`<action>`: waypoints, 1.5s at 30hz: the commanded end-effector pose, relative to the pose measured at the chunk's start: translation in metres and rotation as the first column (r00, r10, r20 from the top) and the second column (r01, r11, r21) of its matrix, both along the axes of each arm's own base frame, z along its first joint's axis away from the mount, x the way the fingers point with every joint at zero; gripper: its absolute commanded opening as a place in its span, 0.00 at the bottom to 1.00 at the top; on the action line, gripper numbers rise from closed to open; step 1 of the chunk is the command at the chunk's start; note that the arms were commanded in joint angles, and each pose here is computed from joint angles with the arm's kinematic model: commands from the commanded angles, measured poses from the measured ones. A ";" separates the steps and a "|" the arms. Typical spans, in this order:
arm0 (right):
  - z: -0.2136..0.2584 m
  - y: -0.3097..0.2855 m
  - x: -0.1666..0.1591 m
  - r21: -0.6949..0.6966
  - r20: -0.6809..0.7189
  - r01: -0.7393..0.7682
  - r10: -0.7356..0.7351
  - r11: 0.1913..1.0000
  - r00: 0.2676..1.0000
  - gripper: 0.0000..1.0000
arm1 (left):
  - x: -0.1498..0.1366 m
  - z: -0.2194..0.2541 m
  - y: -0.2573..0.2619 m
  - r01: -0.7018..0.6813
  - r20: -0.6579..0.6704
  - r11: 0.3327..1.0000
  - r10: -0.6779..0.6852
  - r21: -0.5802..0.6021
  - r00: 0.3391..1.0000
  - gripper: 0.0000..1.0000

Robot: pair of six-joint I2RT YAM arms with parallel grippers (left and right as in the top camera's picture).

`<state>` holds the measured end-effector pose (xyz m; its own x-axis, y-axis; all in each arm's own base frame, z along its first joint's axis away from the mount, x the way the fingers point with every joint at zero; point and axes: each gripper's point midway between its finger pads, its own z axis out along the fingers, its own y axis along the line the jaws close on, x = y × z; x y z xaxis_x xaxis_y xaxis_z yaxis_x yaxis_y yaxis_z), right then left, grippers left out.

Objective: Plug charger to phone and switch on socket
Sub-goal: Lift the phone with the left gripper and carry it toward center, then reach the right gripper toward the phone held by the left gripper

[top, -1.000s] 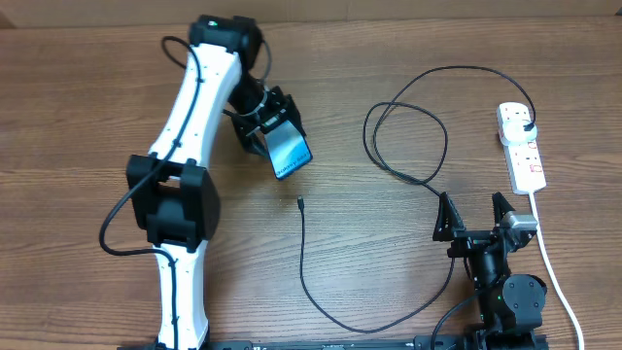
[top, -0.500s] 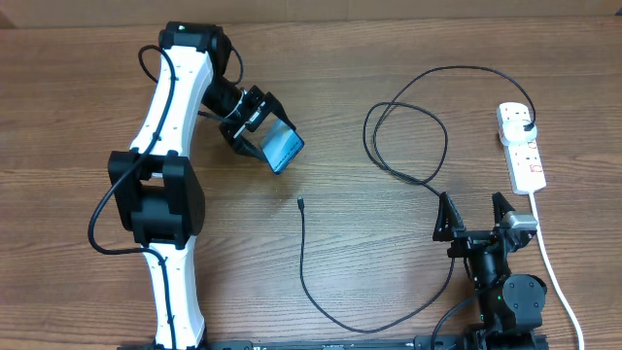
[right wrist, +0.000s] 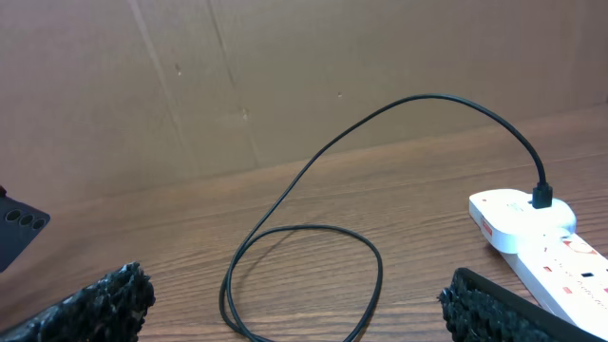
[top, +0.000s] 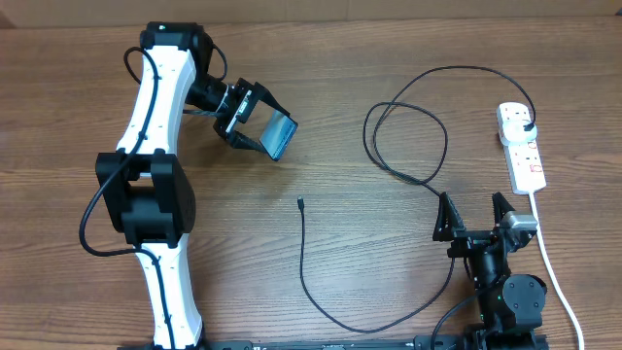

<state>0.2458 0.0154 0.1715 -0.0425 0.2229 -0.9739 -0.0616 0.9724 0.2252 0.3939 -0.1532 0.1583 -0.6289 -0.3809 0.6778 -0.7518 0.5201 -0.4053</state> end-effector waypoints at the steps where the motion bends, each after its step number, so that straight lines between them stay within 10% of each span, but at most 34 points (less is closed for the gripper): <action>1: -0.002 0.000 0.000 -0.001 0.003 -0.004 0.004 1.000 1.000 1.00 | 0.000 0.009 -0.005 -0.034 -0.031 0.999 0.033 -0.035 0.999 0.04; 15: -0.002 0.000 0.000 -0.001 0.003 -0.004 0.004 1.000 1.000 1.00 | -0.005 -0.016 0.020 0.019 -0.015 0.986 -0.017 0.167 1.000 0.04; 27: -0.002 0.000 0.000 -0.001 0.003 -0.004 0.004 1.000 1.000 1.00 | 0.006 -0.058 0.064 0.117 0.070 0.789 -0.198 0.603 0.978 0.04; 37: -0.002 0.003 0.000 0.004 0.004 -0.020 0.020 1.000 1.000 1.00 | 0.024 -0.064 0.031 0.128 0.169 0.718 -0.327 0.684 0.930 0.04; 45: 0.004 0.052 -0.012 0.602 -0.018 -0.232 0.303 0.764 0.953 1.00 | 0.030 -0.065 0.014 0.123 0.209 0.687 -0.379 0.717 0.901 0.04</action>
